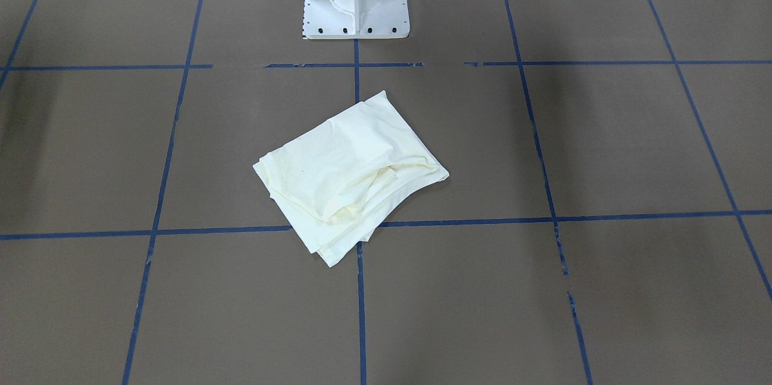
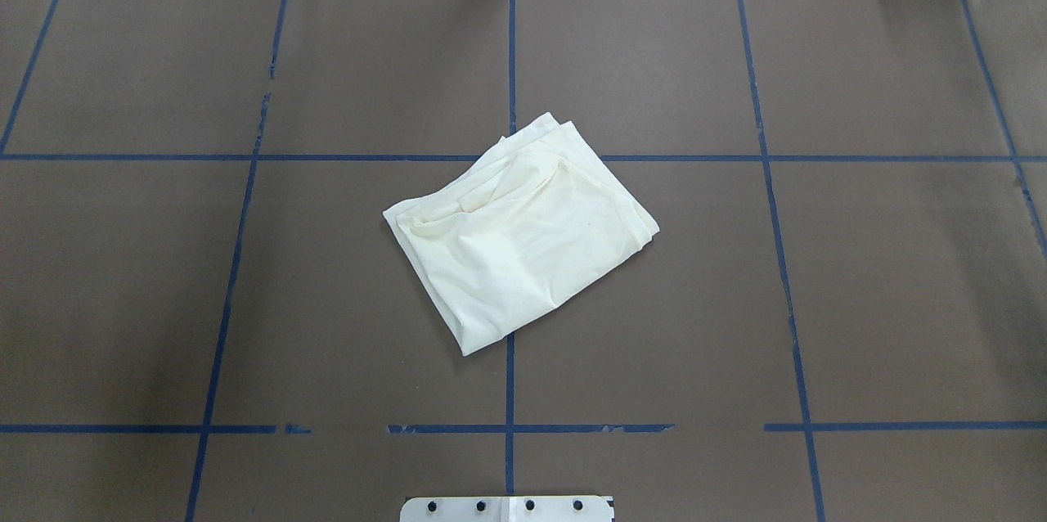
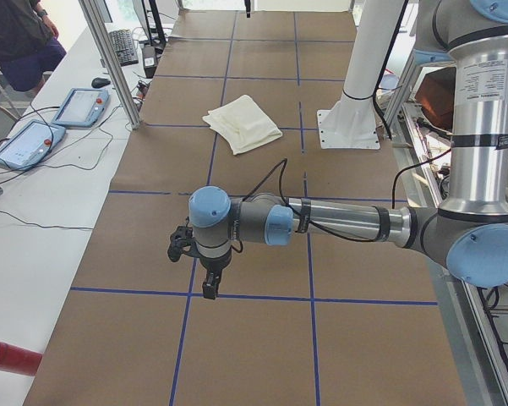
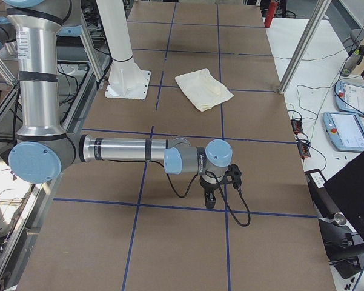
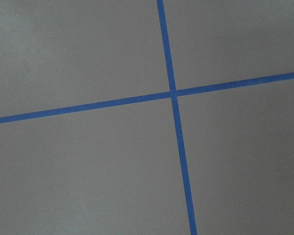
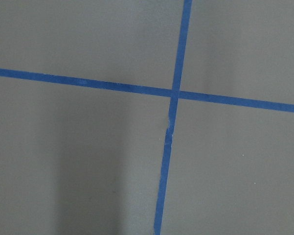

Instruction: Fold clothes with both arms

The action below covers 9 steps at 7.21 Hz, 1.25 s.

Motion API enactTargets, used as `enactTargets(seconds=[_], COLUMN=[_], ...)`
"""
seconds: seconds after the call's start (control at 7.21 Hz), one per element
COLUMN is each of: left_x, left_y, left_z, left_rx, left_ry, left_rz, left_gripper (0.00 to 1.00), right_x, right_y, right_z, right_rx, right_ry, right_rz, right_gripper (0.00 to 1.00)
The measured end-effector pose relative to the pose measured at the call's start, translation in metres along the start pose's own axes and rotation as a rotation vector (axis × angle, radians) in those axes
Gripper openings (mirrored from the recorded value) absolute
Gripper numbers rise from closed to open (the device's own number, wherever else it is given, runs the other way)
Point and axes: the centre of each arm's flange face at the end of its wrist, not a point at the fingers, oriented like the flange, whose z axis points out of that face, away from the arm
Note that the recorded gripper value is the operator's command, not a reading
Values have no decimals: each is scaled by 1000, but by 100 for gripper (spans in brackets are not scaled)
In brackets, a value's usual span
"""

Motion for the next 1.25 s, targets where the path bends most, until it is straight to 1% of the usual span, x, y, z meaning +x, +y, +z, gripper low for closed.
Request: enactTargets(seconds=[0.28, 0.56, 1.25], left_x=[1, 2, -2], left_y=[-1, -1, 0], left_z=[-2, -2, 2], left_rx=[3, 4, -4], left_ry=[0, 0, -1], left_rz=[3, 3, -3], left_gripper=[100, 100, 100], right_x=[18, 6, 6], right_y=[7, 14, 23], right_z=[-33, -64, -65], right_rx=[44, 40, 25], right_ry=[-46, -57, -59], right_rz=[70, 116, 129], right_gripper=[100, 100, 100])
